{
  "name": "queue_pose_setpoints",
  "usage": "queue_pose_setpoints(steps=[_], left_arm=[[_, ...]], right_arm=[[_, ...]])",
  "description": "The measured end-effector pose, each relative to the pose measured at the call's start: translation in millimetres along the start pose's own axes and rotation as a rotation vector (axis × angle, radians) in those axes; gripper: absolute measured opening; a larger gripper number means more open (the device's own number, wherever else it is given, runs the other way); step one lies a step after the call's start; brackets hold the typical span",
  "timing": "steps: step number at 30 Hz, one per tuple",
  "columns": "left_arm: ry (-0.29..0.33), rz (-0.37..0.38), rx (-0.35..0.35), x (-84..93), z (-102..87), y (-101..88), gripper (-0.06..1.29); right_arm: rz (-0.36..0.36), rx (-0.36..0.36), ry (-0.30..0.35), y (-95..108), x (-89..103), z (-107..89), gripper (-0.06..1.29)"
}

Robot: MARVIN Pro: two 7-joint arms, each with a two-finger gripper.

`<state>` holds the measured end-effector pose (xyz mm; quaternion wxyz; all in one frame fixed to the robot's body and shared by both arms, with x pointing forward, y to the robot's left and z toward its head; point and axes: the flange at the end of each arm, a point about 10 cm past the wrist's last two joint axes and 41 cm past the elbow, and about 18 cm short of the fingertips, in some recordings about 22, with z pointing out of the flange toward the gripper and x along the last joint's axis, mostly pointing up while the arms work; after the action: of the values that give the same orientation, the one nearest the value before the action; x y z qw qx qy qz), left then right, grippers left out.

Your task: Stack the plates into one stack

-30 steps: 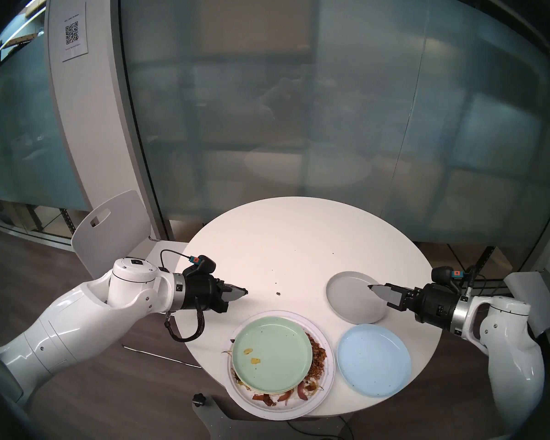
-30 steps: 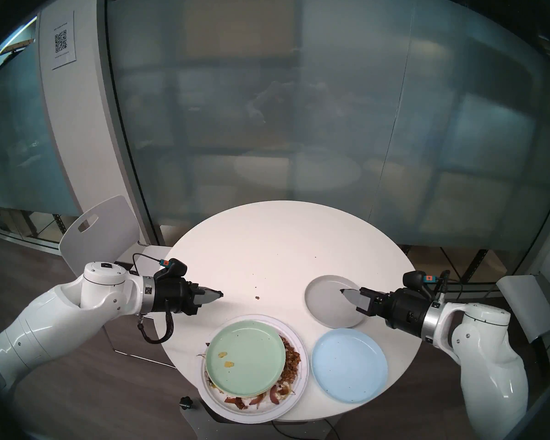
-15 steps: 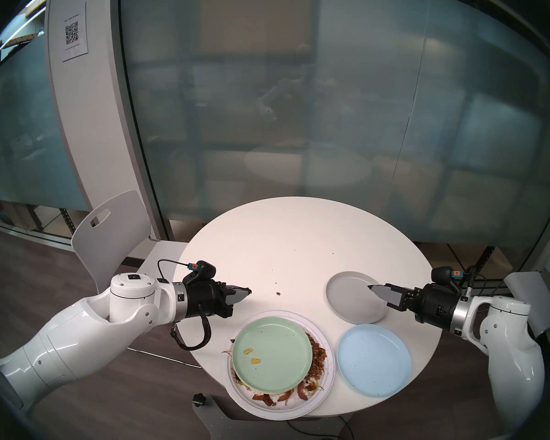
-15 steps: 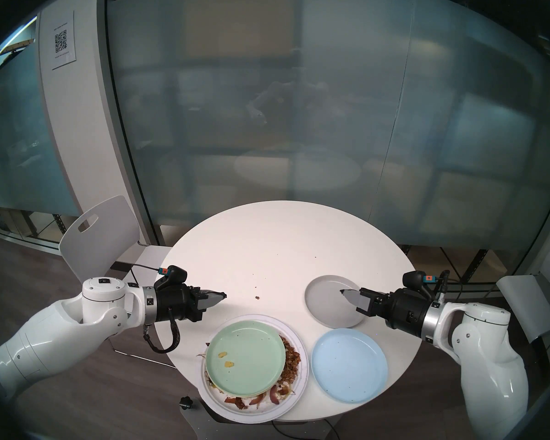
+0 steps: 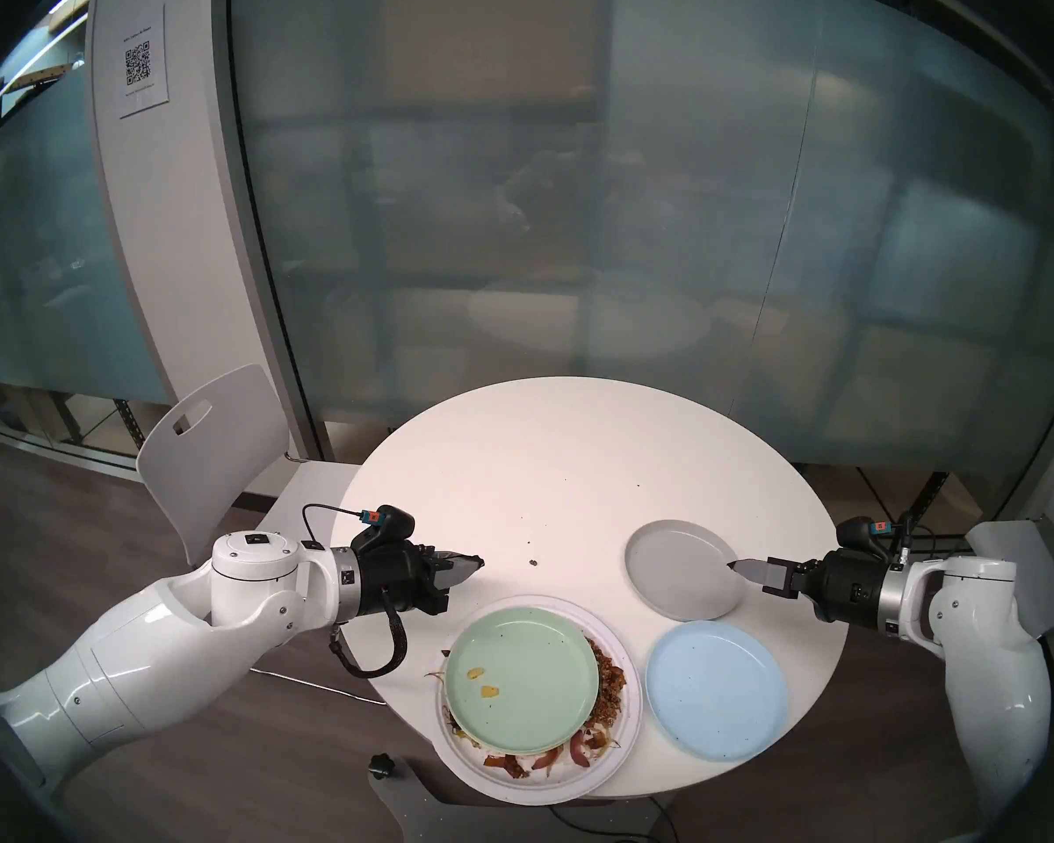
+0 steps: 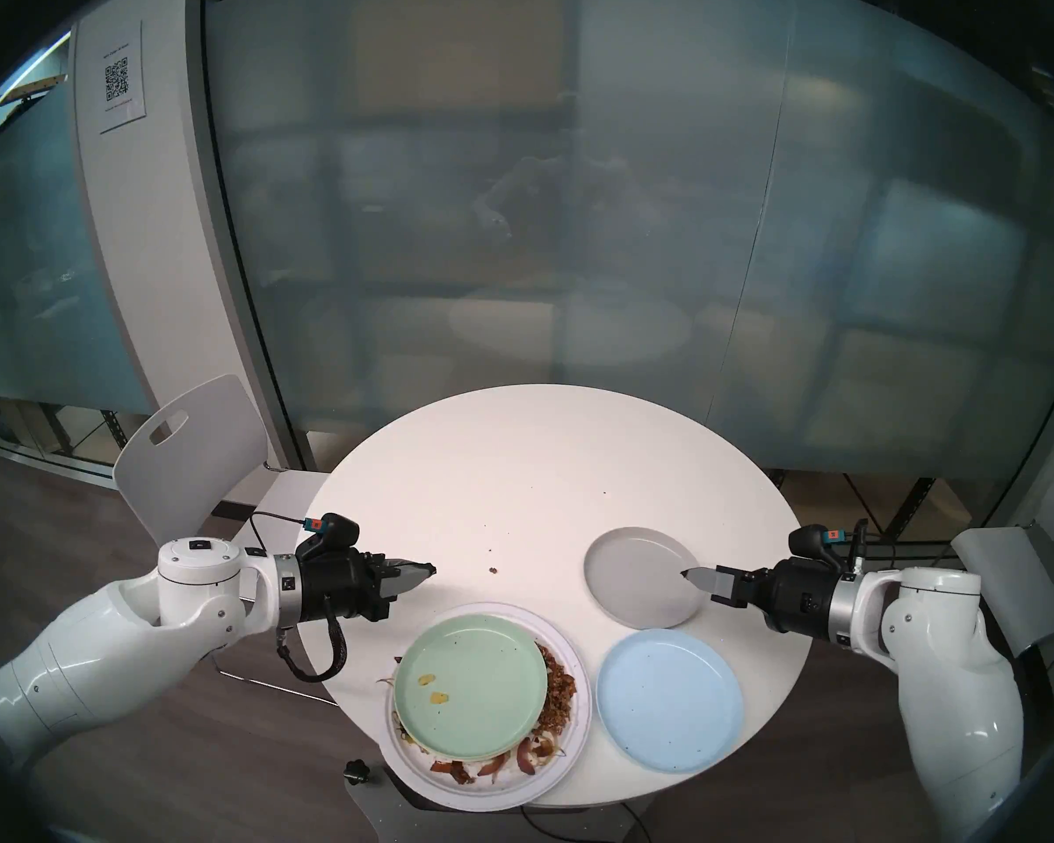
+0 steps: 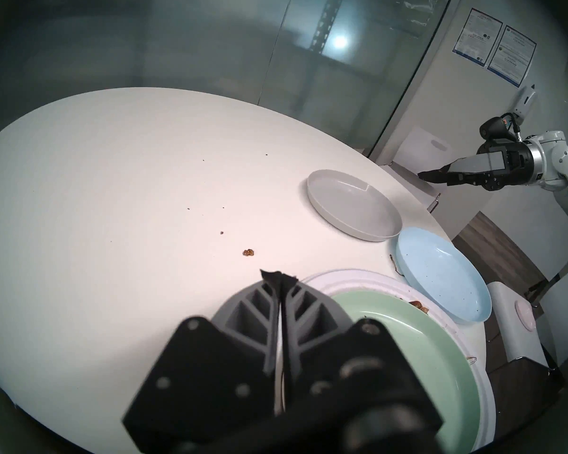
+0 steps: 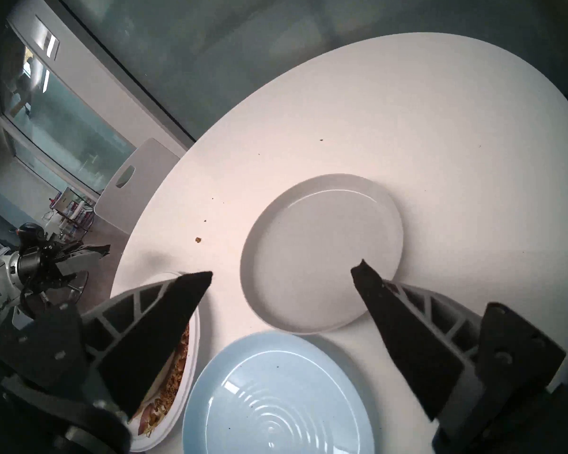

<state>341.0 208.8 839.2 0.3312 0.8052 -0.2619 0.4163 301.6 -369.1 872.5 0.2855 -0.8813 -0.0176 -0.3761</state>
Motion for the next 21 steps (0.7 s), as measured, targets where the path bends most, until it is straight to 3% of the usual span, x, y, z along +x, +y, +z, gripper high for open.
queue_pose_setpoints(steps=[11,21], left_arm=[[0.003,0.001,-0.005,0.6,0.0,0.5,0.05],[0.004,0.002,-0.007,0.9,0.1,0.7,0.05]], right_arm=[[0.033,-0.004,-0.112,23.5,-2.3,20.2,1.21],[-0.022,-0.070,-0.212,39.3,-1.2,39.5,1.21]])
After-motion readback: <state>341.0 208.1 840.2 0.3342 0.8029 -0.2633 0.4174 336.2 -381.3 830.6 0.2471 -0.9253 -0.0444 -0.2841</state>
